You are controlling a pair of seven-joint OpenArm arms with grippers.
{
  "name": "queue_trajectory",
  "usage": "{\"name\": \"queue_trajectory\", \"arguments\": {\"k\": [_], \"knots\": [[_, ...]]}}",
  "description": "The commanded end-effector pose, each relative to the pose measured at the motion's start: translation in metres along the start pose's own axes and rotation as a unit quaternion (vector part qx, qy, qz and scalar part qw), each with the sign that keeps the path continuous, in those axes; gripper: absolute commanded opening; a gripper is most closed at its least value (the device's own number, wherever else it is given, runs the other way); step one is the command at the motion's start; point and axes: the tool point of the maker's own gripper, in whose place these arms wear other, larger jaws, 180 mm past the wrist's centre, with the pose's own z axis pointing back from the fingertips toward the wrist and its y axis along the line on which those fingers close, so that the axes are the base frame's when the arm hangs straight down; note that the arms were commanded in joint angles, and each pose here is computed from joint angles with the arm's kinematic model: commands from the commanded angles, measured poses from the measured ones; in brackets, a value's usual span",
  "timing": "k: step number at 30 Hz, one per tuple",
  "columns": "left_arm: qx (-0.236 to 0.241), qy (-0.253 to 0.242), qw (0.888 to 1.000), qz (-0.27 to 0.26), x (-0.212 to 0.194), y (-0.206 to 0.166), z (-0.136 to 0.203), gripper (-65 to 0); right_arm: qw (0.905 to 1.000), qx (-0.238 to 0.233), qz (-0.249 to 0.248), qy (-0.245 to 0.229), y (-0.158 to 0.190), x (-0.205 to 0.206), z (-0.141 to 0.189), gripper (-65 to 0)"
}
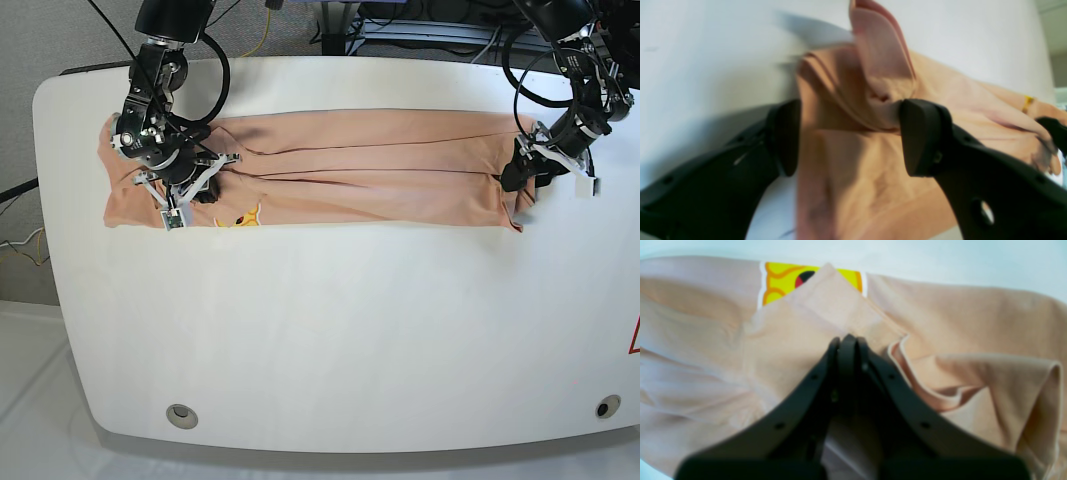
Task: Fold the T-shirt properly
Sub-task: 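Lower the left gripper onto the other strip end and close on it, then lift the strip end with the left gripper and fold it toward the right gripper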
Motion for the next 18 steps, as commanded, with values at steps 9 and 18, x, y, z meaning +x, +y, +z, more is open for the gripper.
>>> {"name": "queue_trajectory", "arguments": {"k": [9, 18], "knots": [[-0.020, 0.035, 0.999, -0.001, -0.021, -0.020, -0.016, -23.6, 0.9941, -0.038, 0.016, 0.100, -0.016, -0.046, 0.004, -65.0], [-0.018, 0.036, 0.999, -0.002, -0.021, -0.019, -0.015, -24.4, 0.9941, -0.038, 0.016, 0.100, -0.016, -0.046, 0.004, -65.0]]}}
